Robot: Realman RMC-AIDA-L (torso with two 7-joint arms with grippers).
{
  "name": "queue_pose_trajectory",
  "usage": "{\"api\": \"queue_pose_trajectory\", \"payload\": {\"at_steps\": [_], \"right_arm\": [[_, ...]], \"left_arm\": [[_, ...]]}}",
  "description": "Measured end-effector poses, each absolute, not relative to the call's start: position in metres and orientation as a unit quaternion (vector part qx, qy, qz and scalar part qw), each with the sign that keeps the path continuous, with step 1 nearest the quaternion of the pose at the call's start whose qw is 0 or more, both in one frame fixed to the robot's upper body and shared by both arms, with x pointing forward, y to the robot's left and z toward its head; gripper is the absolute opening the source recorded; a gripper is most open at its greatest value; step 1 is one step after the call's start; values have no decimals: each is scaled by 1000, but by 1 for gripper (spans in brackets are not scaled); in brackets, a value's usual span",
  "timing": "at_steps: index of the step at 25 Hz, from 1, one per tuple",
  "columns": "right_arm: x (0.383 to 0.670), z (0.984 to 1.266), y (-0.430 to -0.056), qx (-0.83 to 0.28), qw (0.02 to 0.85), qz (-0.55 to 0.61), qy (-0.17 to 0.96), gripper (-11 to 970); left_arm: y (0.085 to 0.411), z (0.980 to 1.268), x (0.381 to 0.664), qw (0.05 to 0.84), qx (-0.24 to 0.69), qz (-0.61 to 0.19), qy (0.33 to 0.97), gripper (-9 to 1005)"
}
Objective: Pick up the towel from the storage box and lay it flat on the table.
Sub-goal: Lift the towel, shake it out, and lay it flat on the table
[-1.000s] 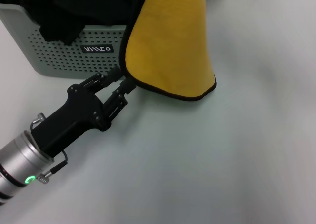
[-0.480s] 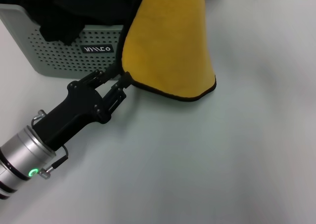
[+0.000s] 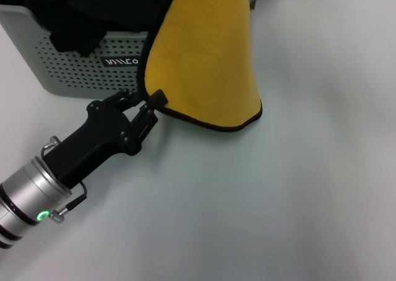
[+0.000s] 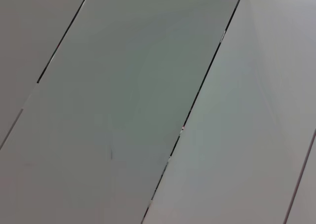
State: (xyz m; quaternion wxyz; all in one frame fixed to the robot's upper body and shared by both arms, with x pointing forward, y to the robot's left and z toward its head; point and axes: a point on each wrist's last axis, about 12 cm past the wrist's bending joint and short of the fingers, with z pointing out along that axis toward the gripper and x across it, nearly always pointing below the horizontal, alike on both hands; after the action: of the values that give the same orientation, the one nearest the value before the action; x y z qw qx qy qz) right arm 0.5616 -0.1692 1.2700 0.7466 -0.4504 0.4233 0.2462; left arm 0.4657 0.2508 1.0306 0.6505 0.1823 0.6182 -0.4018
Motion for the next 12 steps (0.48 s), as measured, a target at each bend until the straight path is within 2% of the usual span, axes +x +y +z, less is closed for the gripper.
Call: {"api": "queue_pose_trajectory", "payload": {"at_steps": [6,9,12], "right_arm": [[562,1270,-170,-450,747,246,424,62],[562,1269,-170,-448,746,246,426,63],[565,1265,-171,-441,739,256,440,64]], "left_arm": [[251,1031,466,651,184,-402,618,294],[251,1031,466,649,181,-404,618,76],[252,1032,466,647,172,-411,618,39]]}}
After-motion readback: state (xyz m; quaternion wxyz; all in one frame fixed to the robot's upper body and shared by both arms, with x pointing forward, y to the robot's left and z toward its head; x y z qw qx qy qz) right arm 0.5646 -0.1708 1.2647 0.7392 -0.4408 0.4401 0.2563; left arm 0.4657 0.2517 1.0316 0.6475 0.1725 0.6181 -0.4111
